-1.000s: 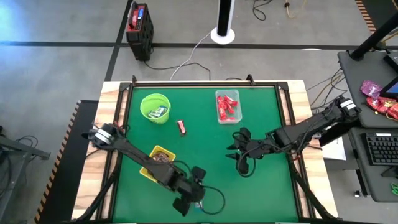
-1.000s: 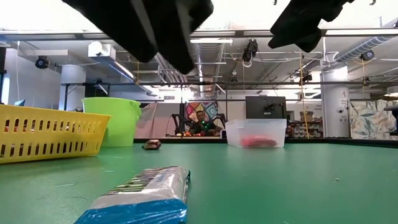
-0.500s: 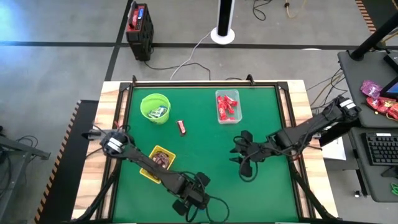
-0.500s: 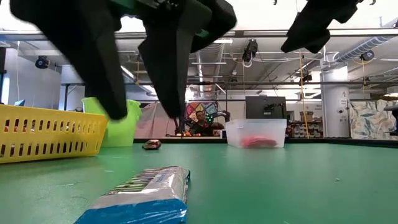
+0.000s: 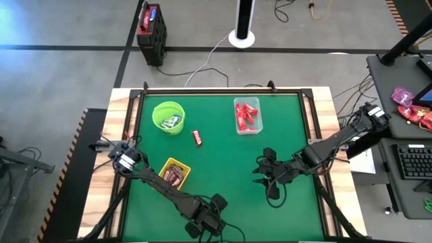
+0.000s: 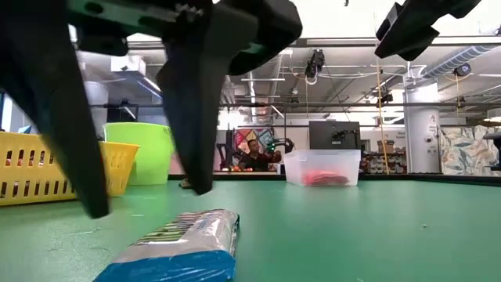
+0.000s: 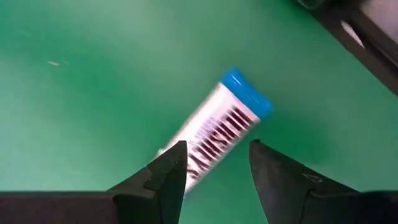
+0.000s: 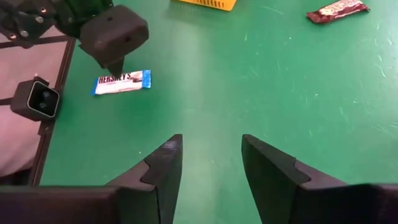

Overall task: Sort candy by brand, put in halloween buckets
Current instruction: Put the white chocolate into the green bucket

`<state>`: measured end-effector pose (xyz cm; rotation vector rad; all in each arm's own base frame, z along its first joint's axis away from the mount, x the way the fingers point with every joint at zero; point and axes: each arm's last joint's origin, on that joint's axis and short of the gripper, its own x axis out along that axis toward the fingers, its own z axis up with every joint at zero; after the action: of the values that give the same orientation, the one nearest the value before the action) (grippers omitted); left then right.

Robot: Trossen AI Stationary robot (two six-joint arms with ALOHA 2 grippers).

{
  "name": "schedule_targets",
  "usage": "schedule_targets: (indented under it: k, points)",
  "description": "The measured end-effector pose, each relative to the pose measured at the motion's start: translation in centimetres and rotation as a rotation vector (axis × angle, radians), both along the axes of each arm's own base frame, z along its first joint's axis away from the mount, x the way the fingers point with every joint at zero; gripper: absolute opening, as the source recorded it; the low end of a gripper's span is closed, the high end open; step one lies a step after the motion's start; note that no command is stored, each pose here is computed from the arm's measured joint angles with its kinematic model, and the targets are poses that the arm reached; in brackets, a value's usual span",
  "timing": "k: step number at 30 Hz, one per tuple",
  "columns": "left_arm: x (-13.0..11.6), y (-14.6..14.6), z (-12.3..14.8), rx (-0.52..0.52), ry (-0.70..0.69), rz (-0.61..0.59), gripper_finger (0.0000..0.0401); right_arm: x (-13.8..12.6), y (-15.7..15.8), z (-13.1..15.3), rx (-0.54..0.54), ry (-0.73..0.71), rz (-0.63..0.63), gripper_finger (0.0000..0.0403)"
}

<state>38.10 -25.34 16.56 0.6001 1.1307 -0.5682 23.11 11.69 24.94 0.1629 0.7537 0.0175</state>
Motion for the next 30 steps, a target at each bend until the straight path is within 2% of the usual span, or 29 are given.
schedule_targets:
  k: [12,24,30]
  points:
    - [-0.2,0.5,-0.6,0.105,0.010,-0.212,0.0159,0.1,0.0,0.1,0.017,-0.008,-0.013,0.0161]
    - [1.0,1.3,-0.8,0.106,-0.043,-0.264,0.0234,0.0,0.0,0.0,0.029,-0.006,-0.028,0.0164]
    - [0.9,1.5,-1.3,0.112,-0.029,-0.354,0.0237,0.0,0.0,0.0,0.028,-0.004,-0.027,0.0163]
